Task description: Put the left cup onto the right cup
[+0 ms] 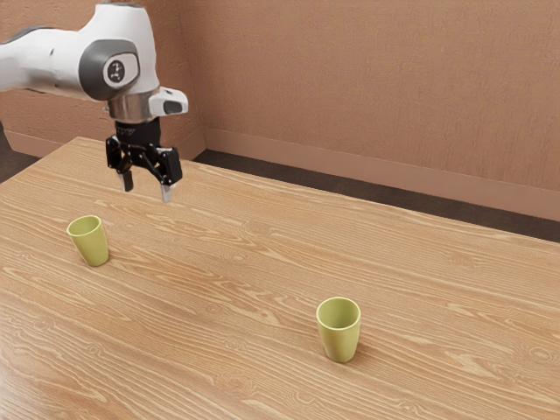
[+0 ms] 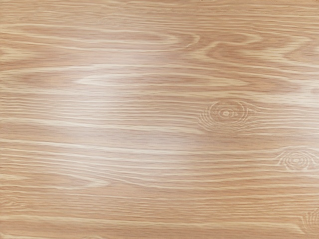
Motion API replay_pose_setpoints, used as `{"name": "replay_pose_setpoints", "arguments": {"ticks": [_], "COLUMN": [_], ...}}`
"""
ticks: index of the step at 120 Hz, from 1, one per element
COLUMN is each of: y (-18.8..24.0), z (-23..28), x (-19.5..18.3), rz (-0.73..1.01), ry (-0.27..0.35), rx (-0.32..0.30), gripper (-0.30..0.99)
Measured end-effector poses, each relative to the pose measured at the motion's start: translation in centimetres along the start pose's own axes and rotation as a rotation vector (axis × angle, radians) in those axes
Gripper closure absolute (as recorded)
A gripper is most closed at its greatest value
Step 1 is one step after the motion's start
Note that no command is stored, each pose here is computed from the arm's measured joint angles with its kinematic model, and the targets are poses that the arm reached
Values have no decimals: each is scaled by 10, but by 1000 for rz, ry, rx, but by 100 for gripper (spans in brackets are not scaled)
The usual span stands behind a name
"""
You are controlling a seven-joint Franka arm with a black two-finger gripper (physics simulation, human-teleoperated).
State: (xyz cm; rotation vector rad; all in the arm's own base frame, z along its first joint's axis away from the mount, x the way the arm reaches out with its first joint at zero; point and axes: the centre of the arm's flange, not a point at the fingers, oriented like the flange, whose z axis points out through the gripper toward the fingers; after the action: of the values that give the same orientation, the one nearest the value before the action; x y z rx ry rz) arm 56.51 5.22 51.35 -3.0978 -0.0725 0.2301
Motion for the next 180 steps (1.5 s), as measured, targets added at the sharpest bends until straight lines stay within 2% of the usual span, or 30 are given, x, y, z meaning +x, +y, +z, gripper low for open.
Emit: {"name": "replay_pose_setpoints", "arguments": {"ticks": [74,180], "y": [-59,-145], "z": [35,54], "x": [-20,-40], "rz": [-93,-233], "ry": [10,5], "rx": [-12,-9], "gripper": [0,0]}}
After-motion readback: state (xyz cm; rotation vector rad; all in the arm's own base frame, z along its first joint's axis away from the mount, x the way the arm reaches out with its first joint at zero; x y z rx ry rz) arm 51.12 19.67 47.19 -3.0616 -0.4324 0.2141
